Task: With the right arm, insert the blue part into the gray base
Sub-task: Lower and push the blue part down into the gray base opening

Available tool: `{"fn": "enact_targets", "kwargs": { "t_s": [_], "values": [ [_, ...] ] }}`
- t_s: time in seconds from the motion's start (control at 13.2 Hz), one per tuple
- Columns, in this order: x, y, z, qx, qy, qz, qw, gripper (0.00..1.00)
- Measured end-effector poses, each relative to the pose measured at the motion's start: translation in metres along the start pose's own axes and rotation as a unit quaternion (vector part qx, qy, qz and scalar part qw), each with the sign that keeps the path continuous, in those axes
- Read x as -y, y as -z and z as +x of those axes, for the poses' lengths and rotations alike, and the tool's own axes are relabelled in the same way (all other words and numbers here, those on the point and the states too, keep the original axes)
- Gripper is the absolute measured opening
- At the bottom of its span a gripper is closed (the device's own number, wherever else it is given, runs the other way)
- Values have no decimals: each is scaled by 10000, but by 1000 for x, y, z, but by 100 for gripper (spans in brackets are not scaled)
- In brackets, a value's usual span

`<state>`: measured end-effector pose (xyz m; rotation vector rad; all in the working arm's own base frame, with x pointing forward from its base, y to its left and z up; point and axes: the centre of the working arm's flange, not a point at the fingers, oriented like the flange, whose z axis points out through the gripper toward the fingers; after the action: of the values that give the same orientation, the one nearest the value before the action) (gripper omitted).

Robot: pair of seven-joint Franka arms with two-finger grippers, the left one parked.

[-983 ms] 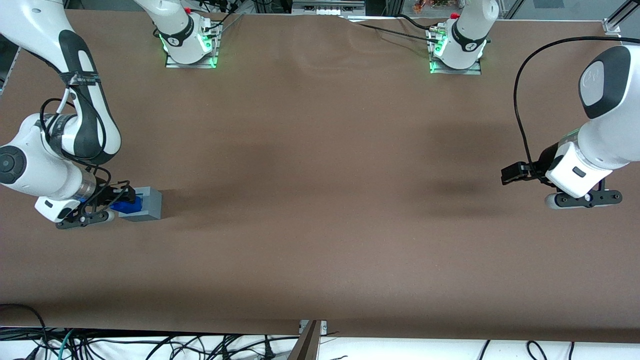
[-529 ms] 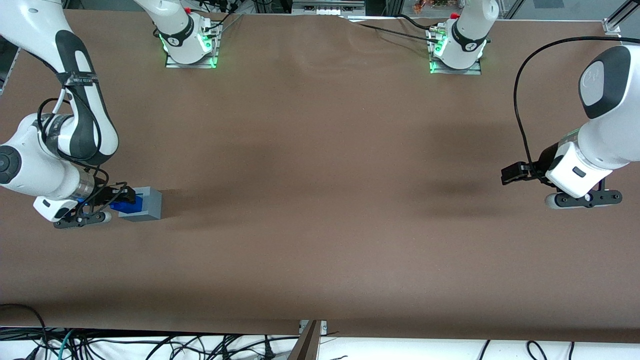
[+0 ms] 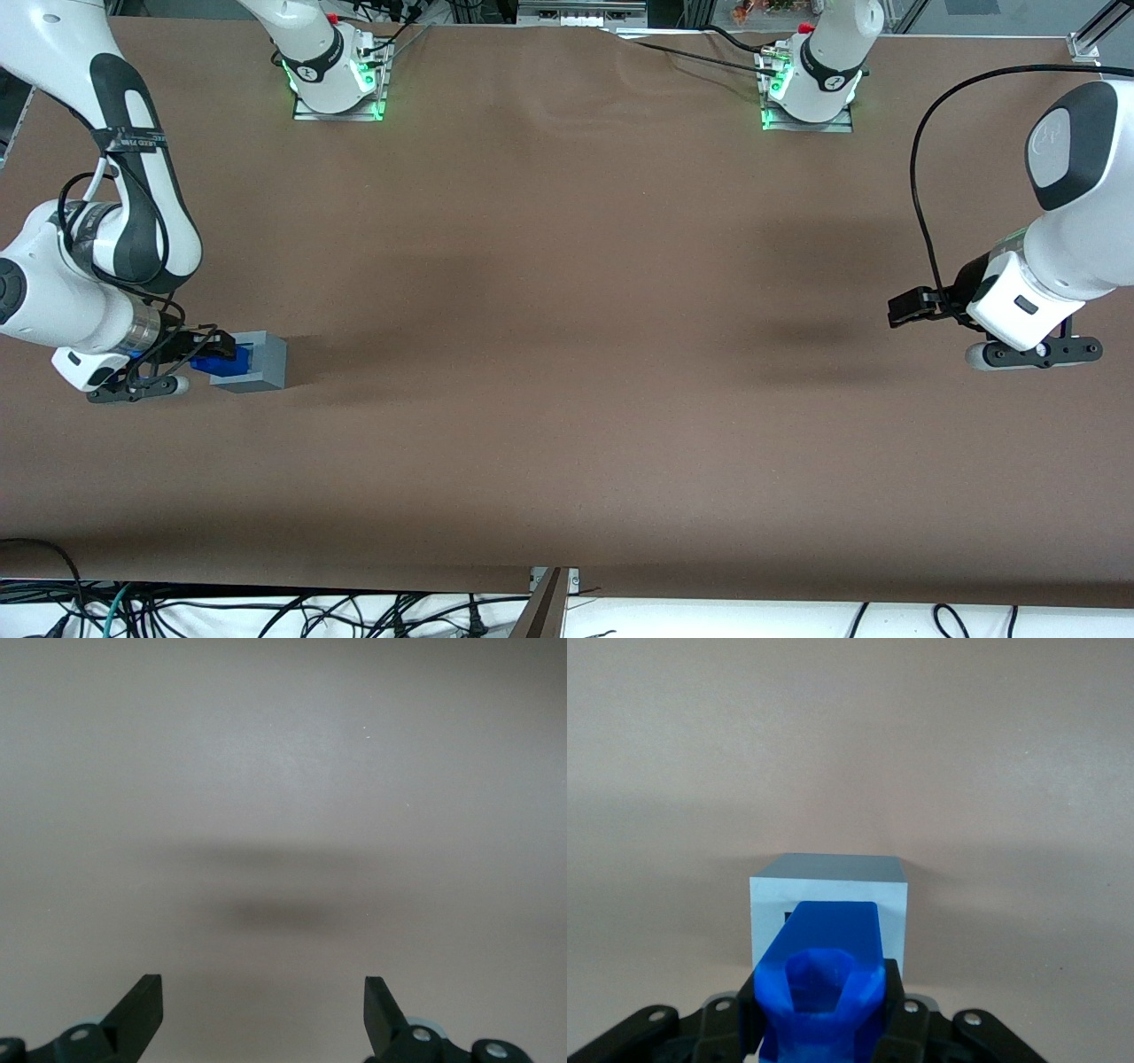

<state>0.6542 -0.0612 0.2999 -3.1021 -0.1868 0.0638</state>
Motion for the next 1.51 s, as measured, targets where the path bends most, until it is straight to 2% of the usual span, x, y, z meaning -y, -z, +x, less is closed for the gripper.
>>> {"fn": "enact_targets", "kwargs": {
  "t_s": [0.6,1.51],
  "values": [
    [-1,0,-4,249,-302,62,9992,51],
    [7,-4,-3,305,-358,54,9989,51]
  ]
}}
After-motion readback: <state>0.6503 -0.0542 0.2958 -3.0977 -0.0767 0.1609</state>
